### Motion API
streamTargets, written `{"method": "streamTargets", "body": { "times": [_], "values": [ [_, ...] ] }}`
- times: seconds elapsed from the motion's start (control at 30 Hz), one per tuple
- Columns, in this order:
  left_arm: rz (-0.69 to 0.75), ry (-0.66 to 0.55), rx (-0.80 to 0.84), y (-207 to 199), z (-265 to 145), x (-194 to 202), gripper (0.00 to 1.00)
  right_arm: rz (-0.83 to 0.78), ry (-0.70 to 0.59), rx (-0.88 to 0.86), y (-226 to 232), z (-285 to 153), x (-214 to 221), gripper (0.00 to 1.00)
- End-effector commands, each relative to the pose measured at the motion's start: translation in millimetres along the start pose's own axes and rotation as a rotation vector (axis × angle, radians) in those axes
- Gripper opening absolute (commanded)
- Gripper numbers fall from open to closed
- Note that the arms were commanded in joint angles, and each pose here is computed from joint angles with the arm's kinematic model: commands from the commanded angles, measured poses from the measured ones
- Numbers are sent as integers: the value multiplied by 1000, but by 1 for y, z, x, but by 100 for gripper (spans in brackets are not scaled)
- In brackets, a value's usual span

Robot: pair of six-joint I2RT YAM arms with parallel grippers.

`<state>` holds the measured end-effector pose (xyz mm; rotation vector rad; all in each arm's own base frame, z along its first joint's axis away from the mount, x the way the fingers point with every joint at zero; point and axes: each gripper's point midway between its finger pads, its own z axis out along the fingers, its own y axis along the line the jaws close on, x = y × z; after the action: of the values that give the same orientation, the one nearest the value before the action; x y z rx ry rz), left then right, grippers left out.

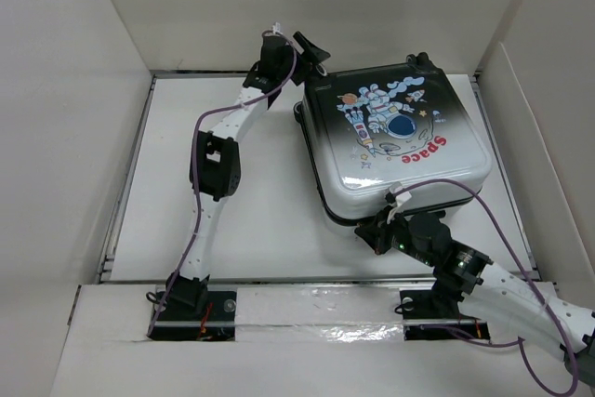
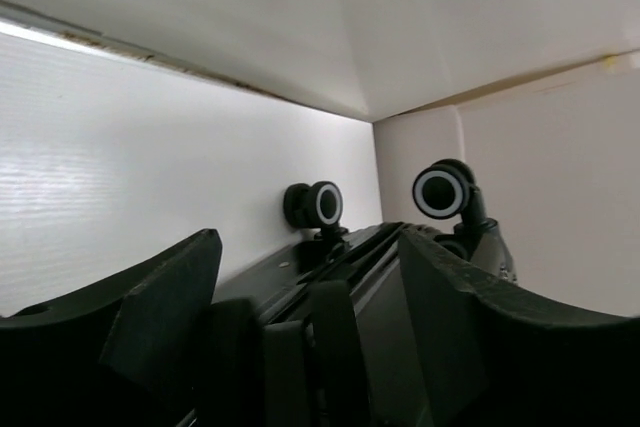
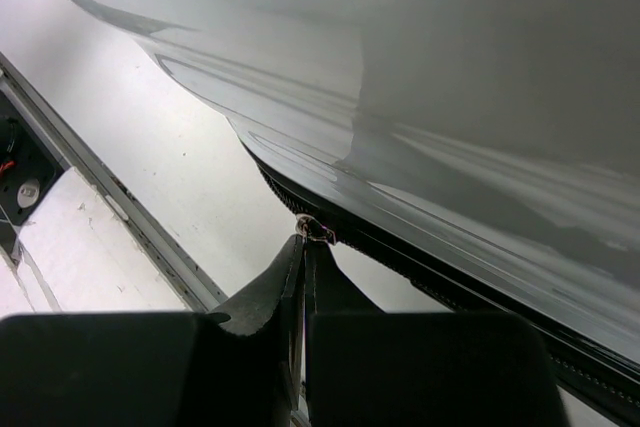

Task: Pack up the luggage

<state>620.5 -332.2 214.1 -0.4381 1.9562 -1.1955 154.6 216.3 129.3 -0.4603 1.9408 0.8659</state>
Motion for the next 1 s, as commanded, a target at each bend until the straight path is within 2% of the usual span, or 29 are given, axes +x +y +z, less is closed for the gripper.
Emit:
{"method": "streamTargets", "body": {
  "times": [0.0,0.07,0.1,0.17,0.2,0.23,0.27,0.3,0.33,0.37,0.43,0.47,0.53,0.57,0.6,0.63,0.67,0.7,0.73,0.77,0.8,0.83,0.87,0.9,0.97],
  "values": [
    [-28,-3,137,-41,3,3,66,14,-88,-94,24,-4,-28,0],
    [-34,-8,154,-40,4,4,53,17,-95,-80,22,-5,-28,0],
    [-33,-8,165,-43,2,3,29,17,-92,-78,21,-6,-28,0],
    [-27,9,177,-40,2,9,8,15,-90,-74,21,-7,-27,0],
    [-15,5,190,-48,-5,7,0,15,-94,-47,16,-6,-28,0],
    [4,-23,197,-45,-10,-2,0,15,-99,-44,16,-7,-30,0],
    [-10,-10,136,-12,-12,9,0,13,-102,-39,15,-7,-31,0],
    [0,-45,157,-25,-29,-3,0,10,-107,-41,16,-7,-33,0],
    [-5,-110,172,-17,-40,-22,0,9,-115,-35,14,-8,-36,0],
    [-48,-95,87,31,-49,-6,0,5,-126,-26,12,-7,-40,0],
    [-60,-187,131,30,-83,-30,0,-1,-135,-20,9,-5,-44,0],
    [-122,-197,45,80,-101,-25,0,-13,-145,-23,10,-5,-49,0],
    [-123,-279,82,77,-135,-40,0,-18,-143,-13,4,1,-55,0],
    [-148,-287,17,109,-150,-32,0,-38,-178,-21,5,2,-69,0],
    [-139,-319,32,98,-167,-38,0,-48,-210,-20,2,4,-82,0],
    [-136,-354,41,97,-179,-38,0,-53,-189,-5,-5,11,-82,0],
    [-160,-362,-11,122,-196,-23,0,-80,-196,8,-10,14,-91,0],
    [-139,-404,31,101,-216,-29,0,-102,-230,-18,-4,14,-114,0],
    [-129,-438,21,102,-228,-28,0,-107,-249,17,-17,15,-130,0],
    [-126,-432,-19,114,-240,-15,0,-127,-232,32,-25,24,-137,0],
    [-90,-468,11,95,-257,-21,0,-152,-285,17,-21,21,-169,0],
    [-88,-479,-11,98,-266,-18,0,-154,-313,66,-39,19,-187,0],
    [-89,-468,-41,108,-276,-3,0,-155,-301,88,-51,25,-194,0],
    [-66,-498,10,84,-293,-4,0,-160,-307,62,-51,25,-205,0],
    [-32,-480,-57,92,-304,21,0,-175,-326,39,-52,24,-224,0]
  ]
}}
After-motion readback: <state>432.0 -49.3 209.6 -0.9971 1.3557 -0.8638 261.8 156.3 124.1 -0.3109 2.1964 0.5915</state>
